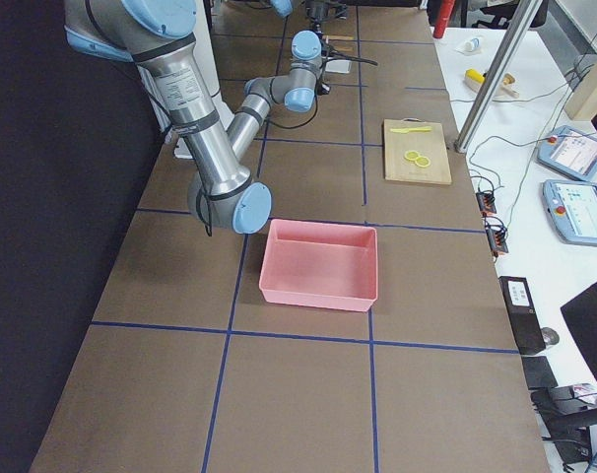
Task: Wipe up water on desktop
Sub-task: 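Release the towel from the left gripper while the right gripper carries it away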
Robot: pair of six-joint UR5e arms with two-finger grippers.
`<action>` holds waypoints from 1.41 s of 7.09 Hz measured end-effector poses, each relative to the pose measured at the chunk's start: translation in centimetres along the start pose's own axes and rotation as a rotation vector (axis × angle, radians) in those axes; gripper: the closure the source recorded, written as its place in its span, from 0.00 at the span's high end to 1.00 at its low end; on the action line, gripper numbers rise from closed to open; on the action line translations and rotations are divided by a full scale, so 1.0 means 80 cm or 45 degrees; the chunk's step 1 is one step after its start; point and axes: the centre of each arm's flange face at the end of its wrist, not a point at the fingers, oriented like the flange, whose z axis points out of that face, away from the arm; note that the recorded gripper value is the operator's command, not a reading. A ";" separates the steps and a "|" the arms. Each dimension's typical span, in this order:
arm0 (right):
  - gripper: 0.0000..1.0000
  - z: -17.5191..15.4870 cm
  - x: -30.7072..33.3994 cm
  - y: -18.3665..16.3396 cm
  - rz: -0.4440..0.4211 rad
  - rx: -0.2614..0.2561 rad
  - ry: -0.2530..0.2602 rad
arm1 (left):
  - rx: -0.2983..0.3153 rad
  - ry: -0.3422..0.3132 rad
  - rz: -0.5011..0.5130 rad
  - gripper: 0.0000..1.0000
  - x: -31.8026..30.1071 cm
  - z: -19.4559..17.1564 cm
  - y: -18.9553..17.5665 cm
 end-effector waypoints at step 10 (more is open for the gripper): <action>0.00 -0.038 0.112 0.041 0.688 -0.342 0.314 | 0.138 -0.504 0.536 1.00 -0.154 -0.059 -0.135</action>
